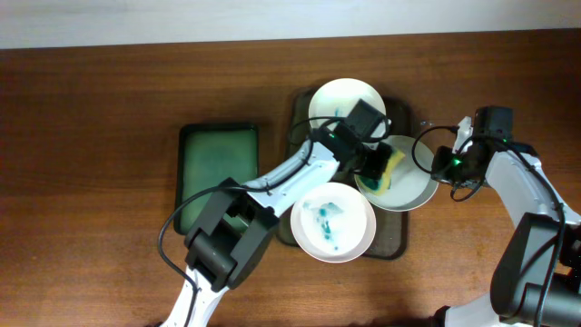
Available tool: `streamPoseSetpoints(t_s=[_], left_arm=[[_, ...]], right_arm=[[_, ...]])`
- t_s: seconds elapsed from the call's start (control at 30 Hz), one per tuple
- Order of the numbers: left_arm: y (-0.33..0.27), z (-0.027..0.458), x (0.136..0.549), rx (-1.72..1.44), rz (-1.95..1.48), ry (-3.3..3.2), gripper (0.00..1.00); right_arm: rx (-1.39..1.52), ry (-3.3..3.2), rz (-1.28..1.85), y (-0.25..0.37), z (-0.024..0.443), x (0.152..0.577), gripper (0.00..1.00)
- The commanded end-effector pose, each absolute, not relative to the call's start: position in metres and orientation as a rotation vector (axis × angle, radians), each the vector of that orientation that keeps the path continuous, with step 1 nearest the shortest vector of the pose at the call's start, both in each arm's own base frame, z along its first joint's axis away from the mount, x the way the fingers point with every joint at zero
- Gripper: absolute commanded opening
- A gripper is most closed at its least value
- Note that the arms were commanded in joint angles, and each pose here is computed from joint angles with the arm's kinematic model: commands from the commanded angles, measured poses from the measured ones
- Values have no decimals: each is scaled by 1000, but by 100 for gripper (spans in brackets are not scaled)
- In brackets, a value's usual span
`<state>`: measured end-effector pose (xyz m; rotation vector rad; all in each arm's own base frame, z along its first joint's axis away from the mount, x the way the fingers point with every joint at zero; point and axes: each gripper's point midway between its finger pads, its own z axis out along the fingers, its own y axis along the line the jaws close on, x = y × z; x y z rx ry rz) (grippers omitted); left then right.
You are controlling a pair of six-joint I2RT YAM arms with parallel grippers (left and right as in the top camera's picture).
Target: Clean dirty plates on tray and stack at the side
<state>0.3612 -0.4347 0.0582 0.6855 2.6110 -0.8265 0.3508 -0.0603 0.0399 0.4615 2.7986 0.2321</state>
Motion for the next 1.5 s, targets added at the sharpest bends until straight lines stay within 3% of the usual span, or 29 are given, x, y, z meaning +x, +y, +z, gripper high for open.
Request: streamPoseSetpoints(t_s=[0.0,0.13,0.2,0.3,0.37,0.47,0.6,0.73,0.77,0.83,0.93,1.03,1.17,1.37,1.43,1.47], left_arm=[[-455,50,346,609,-920,2668,0],[-456,24,344,511,-927,2746,0],[-437,3,356,479,-723,2757,0],[-369,-5,402,507,-70,2611,0],[-352,1,405,543,78,2599,0],[-372,26,410,548,-27,2591,0],[-459,34,357,671,-746,2673,0],[-473,16,329,696,-786,2742,0],[-459,5,338,660,-658,2757,0],[-391,-4,388,641,-14,2614,0],[-346,8,419,663,343,2483,0],[-366,-8,402,721,22,2637,0],[-480,22,313,963,-1059,2662,0],[-495,28,298,1016,-1131,2625,0],[-475,14,315,946,-949,2687,0],[-446,-3,337,862,-678,2742,0]], right_arm=[[460,2835,296,-52,29,342,4],[452,2840,377,-41,30,340,4],[456,2852,381,-41,29,337,4],[462,2867,385,-40,29,333,4],[462,2867,383,-40,29,333,4],[370,2827,434,-34,33,342,4],[323,2801,510,-25,37,346,4],[403,2832,516,-24,29,337,4],[406,2839,519,-24,29,335,4],[409,2848,538,-21,29,332,4],[410,2851,539,-21,29,331,4],[411,2852,539,-21,29,331,4],[411,2851,539,-21,29,331,4],[412,2856,541,-21,29,330,4],[412,2857,541,-21,29,330,4],[413,2858,542,-21,29,329,4]])
